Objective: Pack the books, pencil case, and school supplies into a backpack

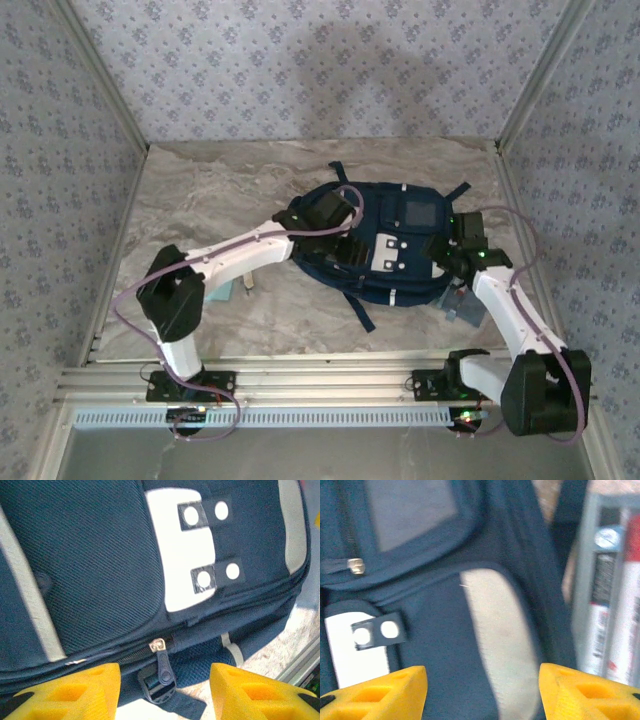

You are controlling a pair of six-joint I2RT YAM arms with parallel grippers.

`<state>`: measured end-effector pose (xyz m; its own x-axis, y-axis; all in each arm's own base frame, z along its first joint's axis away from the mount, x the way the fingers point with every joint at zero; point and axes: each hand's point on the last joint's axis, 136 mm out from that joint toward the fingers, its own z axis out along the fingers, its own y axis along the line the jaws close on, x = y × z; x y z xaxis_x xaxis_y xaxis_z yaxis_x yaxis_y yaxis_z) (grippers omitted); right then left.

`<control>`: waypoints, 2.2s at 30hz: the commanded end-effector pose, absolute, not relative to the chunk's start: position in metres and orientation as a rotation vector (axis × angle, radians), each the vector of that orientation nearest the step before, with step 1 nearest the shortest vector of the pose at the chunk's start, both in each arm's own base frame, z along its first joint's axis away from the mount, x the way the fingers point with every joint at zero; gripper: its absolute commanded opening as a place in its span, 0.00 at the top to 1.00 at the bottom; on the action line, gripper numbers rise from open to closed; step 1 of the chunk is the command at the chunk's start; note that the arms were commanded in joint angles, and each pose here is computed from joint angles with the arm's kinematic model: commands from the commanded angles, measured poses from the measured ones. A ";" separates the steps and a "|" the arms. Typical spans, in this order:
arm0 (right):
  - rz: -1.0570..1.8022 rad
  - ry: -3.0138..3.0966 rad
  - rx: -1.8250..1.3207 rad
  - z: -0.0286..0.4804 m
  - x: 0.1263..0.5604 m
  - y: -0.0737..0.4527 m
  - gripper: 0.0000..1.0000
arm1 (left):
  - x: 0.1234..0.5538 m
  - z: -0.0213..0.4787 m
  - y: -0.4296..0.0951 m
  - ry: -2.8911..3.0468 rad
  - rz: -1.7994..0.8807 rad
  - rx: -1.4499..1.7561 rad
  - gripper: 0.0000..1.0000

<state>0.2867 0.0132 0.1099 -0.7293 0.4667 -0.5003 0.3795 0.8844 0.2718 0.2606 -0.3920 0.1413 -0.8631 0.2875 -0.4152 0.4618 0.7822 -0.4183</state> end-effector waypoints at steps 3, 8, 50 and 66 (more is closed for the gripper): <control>0.228 2.532 0.703 0.081 0.269 0.012 0.37 | 0.230 0.110 -0.402 2.757 -0.595 0.748 0.50; 0.211 2.548 0.715 0.065 0.272 0.009 0.37 | 0.222 0.086 -0.401 2.815 -0.428 0.818 0.50; 0.175 2.522 0.702 0.074 0.280 0.004 0.38 | 0.283 0.097 -0.399 2.750 -0.324 0.671 0.49; 0.176 2.572 0.727 0.046 0.282 0.008 0.38 | 0.261 0.060 -0.391 2.870 -0.322 0.709 0.59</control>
